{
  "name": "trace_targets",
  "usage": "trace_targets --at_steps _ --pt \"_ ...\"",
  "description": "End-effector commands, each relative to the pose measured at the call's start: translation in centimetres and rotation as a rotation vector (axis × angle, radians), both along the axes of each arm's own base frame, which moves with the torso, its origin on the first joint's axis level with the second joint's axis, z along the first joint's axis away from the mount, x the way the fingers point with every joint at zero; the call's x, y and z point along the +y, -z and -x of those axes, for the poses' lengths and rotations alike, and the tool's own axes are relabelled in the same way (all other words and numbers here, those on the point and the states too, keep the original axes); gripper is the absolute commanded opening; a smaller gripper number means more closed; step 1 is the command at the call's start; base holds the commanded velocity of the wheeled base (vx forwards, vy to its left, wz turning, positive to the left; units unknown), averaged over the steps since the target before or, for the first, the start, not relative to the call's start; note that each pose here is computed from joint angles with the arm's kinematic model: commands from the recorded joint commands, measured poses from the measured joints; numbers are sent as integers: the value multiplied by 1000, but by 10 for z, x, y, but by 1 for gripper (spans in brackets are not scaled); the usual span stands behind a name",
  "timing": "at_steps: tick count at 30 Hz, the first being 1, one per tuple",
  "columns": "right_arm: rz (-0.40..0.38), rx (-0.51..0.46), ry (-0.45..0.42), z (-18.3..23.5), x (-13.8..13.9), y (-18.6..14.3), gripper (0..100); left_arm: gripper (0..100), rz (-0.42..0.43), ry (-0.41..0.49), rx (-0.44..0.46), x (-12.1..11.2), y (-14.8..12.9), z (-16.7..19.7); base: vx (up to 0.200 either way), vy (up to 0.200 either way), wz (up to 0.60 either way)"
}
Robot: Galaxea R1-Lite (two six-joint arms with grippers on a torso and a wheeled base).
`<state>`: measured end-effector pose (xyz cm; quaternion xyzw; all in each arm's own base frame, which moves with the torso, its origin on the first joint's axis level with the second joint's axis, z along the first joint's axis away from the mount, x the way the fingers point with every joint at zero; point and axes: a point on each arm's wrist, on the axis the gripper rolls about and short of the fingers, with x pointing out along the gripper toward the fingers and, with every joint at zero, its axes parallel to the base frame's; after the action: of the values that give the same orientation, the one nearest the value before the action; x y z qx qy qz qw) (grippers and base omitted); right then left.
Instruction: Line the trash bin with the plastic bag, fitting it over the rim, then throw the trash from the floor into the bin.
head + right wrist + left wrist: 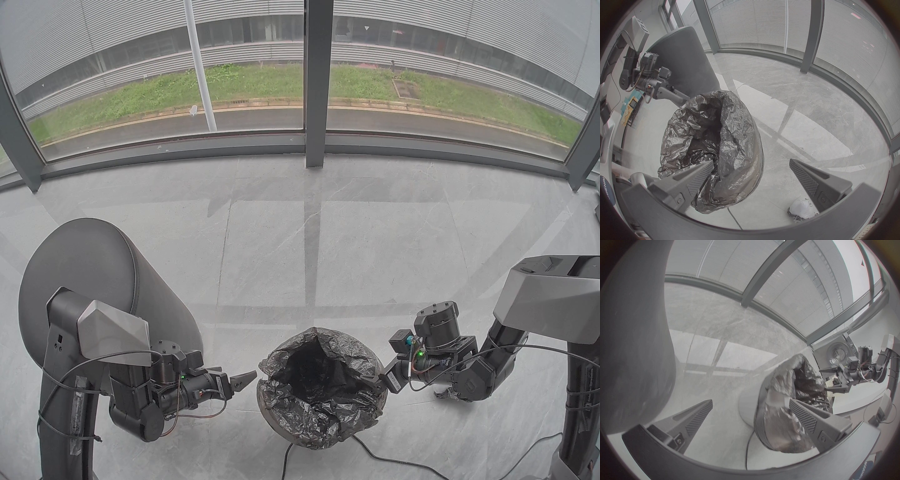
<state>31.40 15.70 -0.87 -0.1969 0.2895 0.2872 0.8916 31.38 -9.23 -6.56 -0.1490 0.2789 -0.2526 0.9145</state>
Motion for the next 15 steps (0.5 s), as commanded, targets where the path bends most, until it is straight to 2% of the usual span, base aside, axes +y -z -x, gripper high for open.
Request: trace_targets --at_steps 1,5,15 --pt "6 15 -6 -4 5 10 100 100 -13 50 87 -4 3 25 0 0 0" --pt "-3 0 -6 -11 8 12 100 100 -23 58 125 -5 11 31 0 0 0" --pt "-22 35 26 -16 8 16 100 100 -24 58 117 -6 11 30 0 0 0"
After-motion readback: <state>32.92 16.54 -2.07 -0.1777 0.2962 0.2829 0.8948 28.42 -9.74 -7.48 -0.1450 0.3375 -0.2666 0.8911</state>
